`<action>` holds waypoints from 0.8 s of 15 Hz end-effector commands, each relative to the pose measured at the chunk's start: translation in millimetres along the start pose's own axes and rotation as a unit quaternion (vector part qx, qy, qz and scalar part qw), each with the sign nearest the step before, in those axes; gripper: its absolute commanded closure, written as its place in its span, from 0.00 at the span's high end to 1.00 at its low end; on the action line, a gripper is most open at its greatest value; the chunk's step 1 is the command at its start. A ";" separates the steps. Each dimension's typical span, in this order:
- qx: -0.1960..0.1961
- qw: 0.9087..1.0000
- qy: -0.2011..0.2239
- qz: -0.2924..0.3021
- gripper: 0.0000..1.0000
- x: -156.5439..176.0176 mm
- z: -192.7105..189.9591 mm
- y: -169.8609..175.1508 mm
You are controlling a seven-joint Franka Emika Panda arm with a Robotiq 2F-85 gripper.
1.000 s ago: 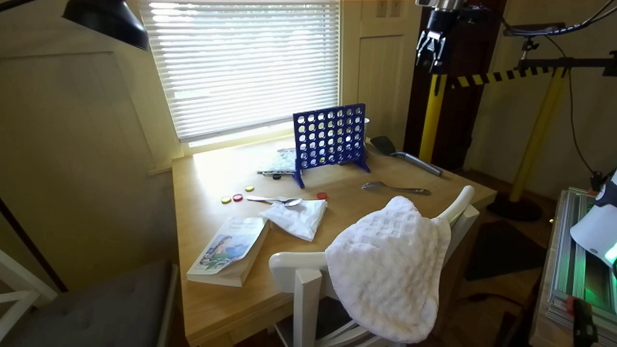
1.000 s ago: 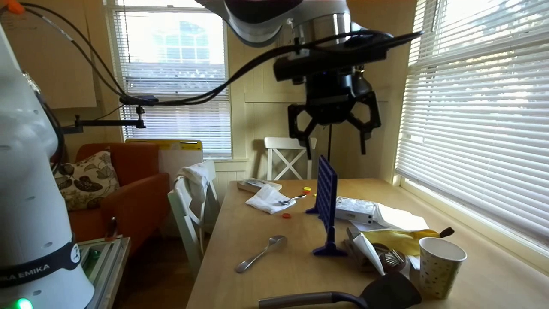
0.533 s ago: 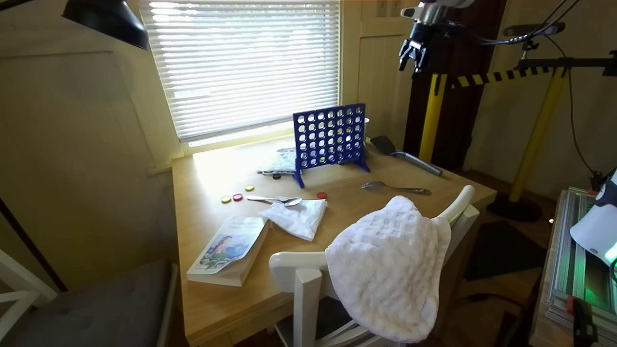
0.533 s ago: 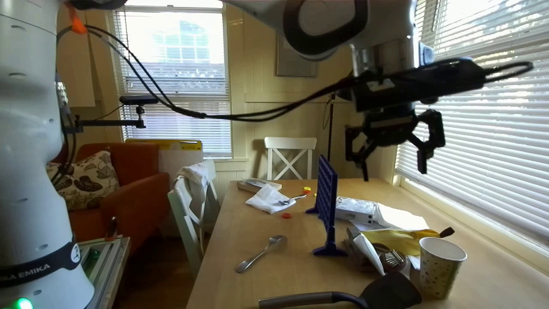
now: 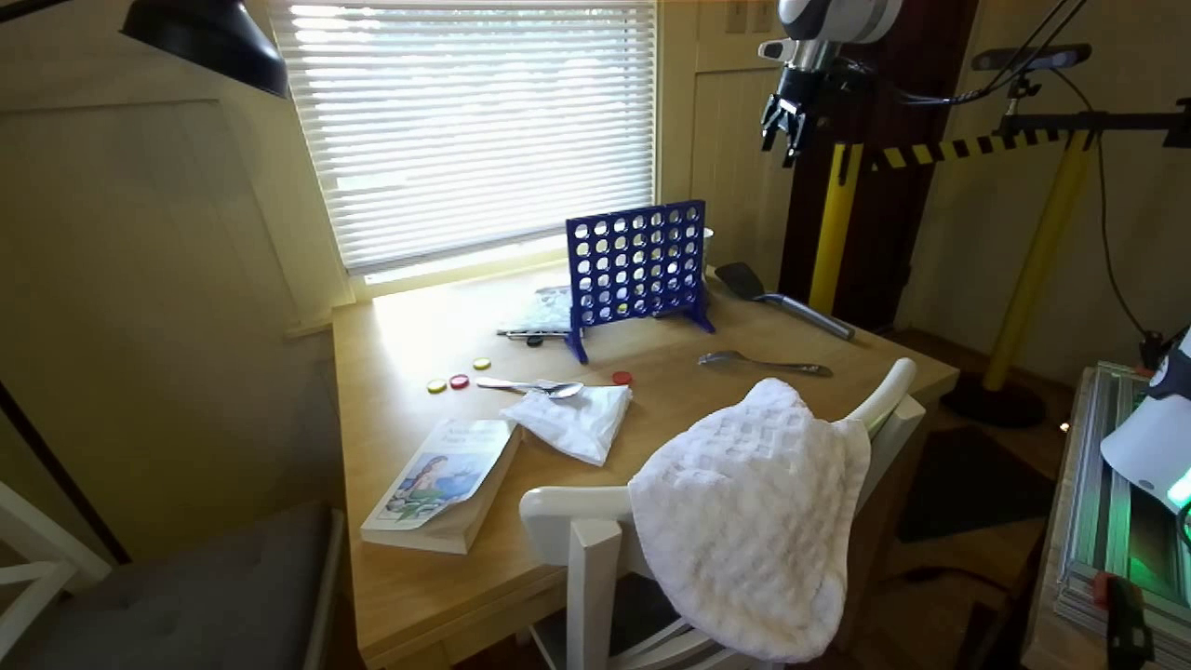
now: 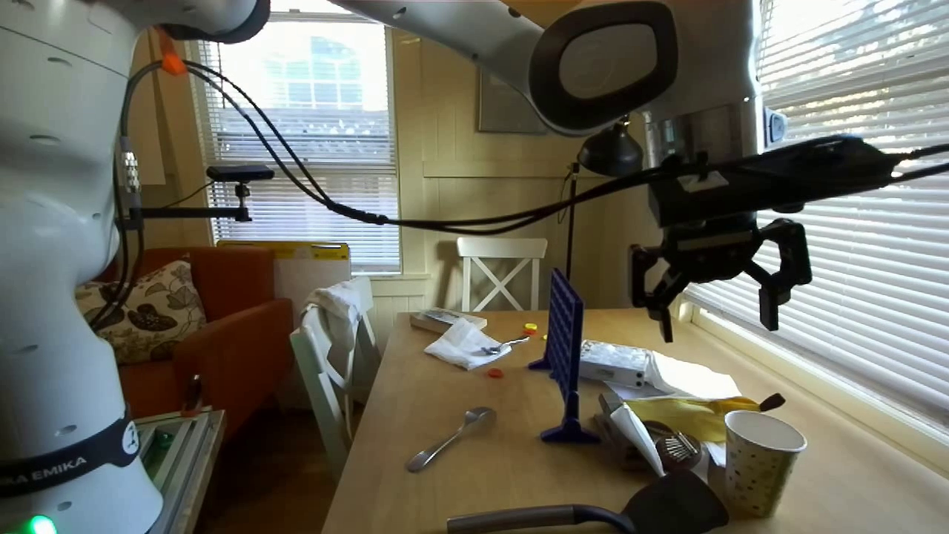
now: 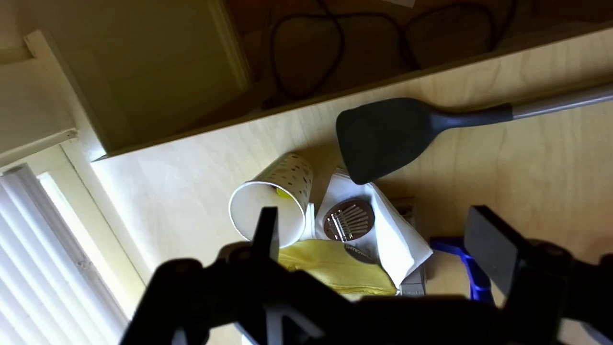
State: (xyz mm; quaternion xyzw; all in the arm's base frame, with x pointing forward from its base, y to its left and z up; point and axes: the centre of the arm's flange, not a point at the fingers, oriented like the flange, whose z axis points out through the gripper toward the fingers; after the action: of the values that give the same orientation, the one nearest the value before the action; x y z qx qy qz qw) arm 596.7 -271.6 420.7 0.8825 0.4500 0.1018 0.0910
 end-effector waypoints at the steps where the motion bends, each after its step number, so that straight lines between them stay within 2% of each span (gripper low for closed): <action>1: 0.007 1.000 -0.001 0.000 1.00 5.2 13.0 3.5; 2: 0.013 1.000 0.014 -0.013 1.00 12.2 26.3 11.4; 4: 0.017 1.000 0.008 -0.012 1.00 25.2 51.0 29.8; 9: 0.019 0.999 -0.043 -0.006 1.00 63.4 107.4 76.1; 12: 0.044 0.996 -0.067 -0.026 1.00 92.4 147.0 84.5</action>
State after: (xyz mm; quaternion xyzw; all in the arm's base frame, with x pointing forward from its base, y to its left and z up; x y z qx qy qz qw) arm 691.2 -251.0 325.7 0.8823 0.4597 0.0528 0.0863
